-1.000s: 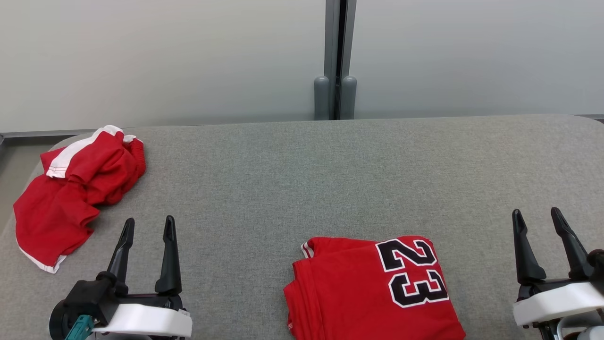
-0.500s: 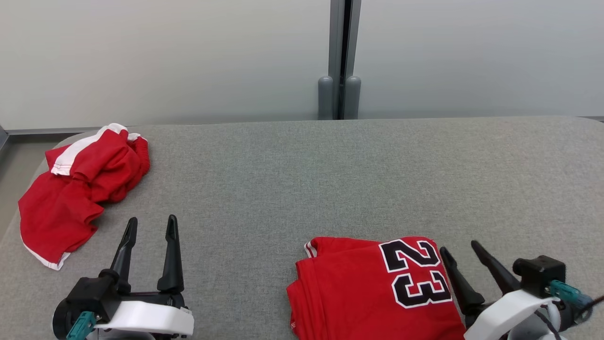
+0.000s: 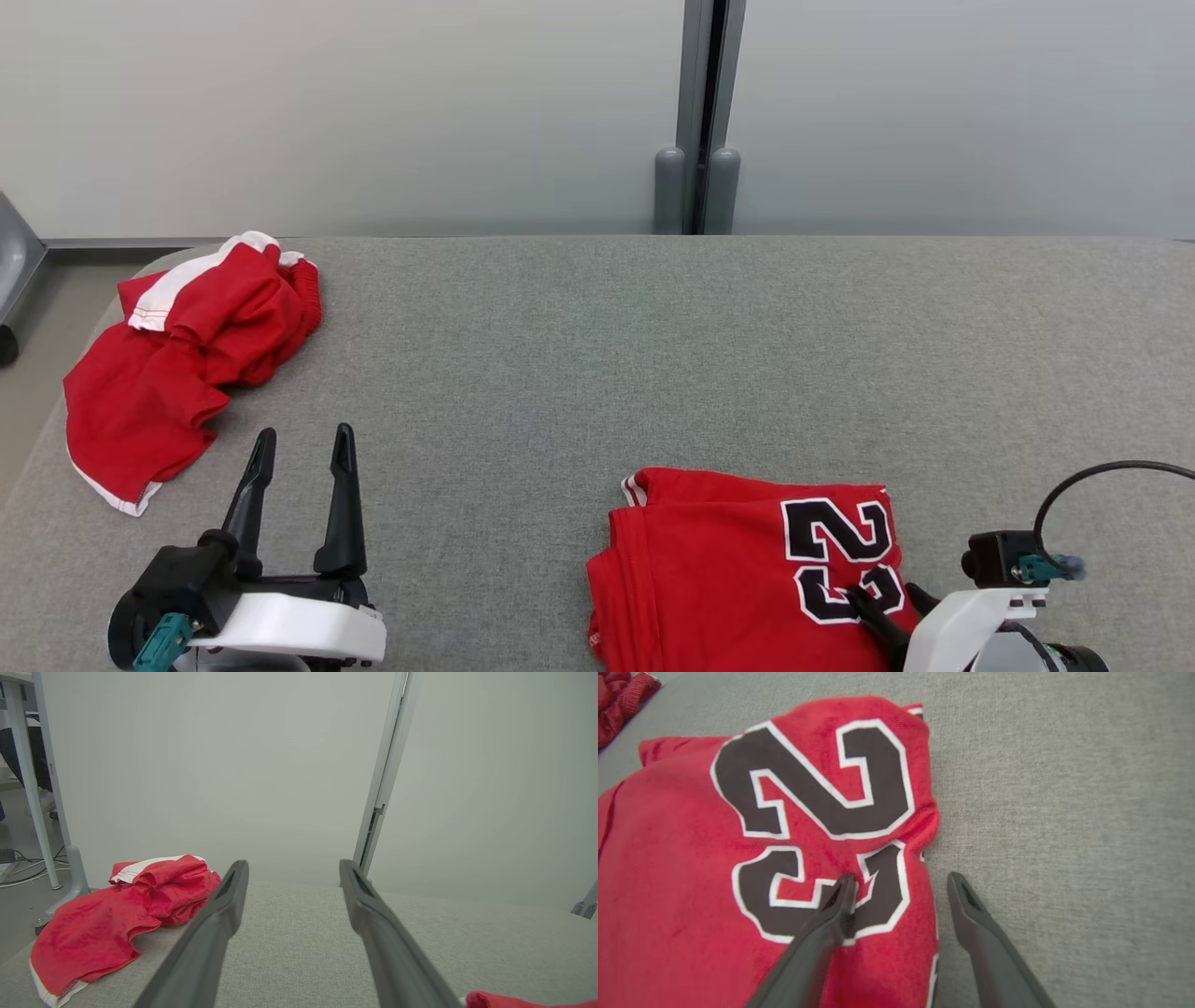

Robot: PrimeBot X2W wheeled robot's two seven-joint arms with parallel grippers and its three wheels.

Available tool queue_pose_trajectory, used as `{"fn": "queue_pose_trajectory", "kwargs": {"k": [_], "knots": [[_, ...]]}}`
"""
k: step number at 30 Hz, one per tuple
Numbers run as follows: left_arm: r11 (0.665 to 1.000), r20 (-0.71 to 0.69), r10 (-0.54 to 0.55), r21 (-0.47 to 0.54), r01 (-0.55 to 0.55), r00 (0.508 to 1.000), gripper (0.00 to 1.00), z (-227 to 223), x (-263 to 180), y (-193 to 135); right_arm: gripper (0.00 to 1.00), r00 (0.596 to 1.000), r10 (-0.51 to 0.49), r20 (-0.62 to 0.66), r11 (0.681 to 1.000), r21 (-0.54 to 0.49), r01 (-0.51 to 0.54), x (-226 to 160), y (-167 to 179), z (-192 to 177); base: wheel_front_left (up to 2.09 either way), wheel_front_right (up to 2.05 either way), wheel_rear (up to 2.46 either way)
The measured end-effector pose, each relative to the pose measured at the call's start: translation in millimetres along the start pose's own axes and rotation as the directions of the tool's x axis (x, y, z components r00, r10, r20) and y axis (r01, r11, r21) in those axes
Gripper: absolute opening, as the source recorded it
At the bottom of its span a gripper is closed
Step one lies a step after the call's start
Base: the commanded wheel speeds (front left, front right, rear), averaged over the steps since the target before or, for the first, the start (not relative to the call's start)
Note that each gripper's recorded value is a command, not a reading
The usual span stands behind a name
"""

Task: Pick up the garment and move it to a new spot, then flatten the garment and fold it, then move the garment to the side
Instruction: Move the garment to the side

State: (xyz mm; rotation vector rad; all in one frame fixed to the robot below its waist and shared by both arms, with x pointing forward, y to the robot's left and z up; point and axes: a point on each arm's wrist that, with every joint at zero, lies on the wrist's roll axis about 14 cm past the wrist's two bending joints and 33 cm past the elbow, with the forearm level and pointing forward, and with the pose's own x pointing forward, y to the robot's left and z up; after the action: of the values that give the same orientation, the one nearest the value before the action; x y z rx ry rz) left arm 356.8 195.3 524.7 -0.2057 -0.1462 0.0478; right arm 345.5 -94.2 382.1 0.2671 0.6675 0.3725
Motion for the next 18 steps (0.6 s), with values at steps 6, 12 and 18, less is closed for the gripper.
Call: {"fn": "queue_pose_trajectory", "kwargs": {"k": [6,12,18], "knots": [[1.000,0.001,0.002,0.000,-0.002,1.000,1.00,0,0,1,0.67,1.000,0.012,0.012,1.000,0.025,-0.013,3,4,3,0.00,0.00,0.00],[1.000,0.003,-0.004,0.000,0.004,1.000,1.00,1,1,-1,0.00,0.998,0.021,0.066,0.999,0.024,-0.022,2,6,13,0.00,0.00,0.00],[0.999,0.011,-0.046,-0.001,0.046,0.999,1.00,3,6,-15,0.00,0.984,-0.023,0.175,1.000,0.000,0.023,-12,-17,45,0.00,0.00,0.00]]}}
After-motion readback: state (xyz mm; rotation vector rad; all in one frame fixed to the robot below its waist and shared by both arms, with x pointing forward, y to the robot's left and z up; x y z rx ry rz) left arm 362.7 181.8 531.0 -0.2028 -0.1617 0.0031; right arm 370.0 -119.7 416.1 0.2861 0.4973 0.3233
